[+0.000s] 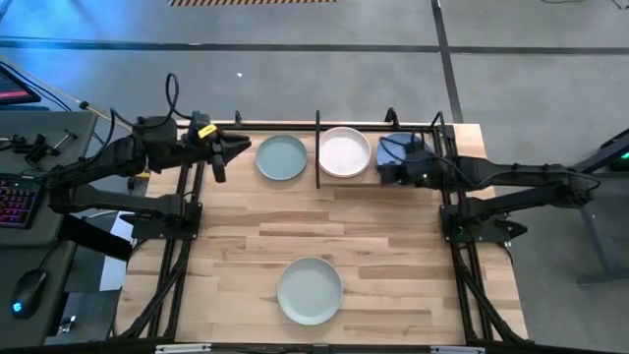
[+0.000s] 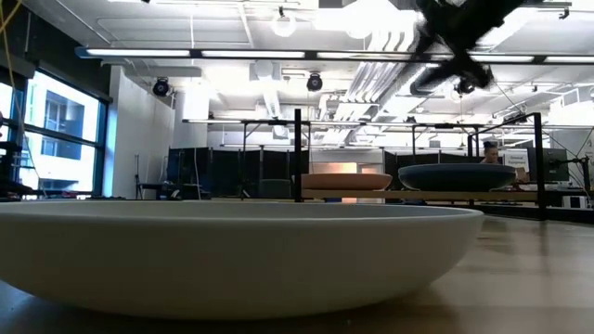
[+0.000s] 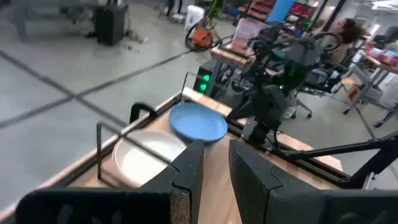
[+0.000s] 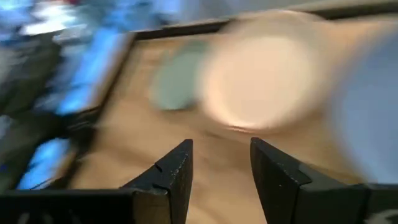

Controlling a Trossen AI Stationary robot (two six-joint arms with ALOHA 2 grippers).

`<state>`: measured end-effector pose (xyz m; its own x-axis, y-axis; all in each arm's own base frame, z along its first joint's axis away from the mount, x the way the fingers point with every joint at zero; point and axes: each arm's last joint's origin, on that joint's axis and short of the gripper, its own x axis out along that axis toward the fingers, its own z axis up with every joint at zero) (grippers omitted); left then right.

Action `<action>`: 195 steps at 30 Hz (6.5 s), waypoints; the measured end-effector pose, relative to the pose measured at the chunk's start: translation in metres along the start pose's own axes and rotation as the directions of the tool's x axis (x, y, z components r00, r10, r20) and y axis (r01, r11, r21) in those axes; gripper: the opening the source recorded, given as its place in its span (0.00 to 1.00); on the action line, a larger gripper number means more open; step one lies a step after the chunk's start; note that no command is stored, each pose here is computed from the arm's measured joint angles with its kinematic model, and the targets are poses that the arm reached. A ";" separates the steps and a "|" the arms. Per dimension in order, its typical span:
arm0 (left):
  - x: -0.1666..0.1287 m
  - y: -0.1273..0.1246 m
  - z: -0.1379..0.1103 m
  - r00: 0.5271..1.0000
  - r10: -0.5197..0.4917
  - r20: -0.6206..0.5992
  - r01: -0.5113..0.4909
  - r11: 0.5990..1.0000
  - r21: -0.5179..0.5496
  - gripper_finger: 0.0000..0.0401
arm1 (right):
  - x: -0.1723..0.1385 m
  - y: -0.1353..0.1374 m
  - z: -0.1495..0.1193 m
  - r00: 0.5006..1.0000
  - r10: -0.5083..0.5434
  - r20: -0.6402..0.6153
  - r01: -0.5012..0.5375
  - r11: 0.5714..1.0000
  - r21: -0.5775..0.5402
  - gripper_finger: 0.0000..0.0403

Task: Place and stack plates onto a shelf
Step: Stack the light green plate on top of the white plate on the shelf, then stack the gray plate on top of the blue plate on the shelf

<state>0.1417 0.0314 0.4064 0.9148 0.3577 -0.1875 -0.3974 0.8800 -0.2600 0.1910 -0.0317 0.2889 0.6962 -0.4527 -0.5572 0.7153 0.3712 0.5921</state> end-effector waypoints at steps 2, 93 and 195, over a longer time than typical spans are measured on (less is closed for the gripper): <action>0.001 -0.002 0.003 0.999 -0.028 0.026 0.028 0.999 0.033 0.16 | 0.005 0.016 0.004 0.988 0.156 0.011 -0.155 0.986 -0.063 0.35; 0.085 0.003 -0.129 0.460 0.042 -0.887 0.229 0.959 0.165 0.00 | 0.010 0.058 0.023 0.814 0.555 0.170 -0.507 0.823 -0.258 0.35; 0.338 -0.036 -0.049 0.793 0.138 -0.594 0.179 0.879 0.442 0.35 | -0.076 -0.001 0.075 0.762 0.487 0.426 -0.410 0.873 -0.264 0.35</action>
<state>0.4621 0.1055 0.3055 0.6277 0.2193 -0.7470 -0.1539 0.9755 0.1571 0.1324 -0.0585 0.3741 0.8530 -0.5097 0.1121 0.3550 0.7241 0.5914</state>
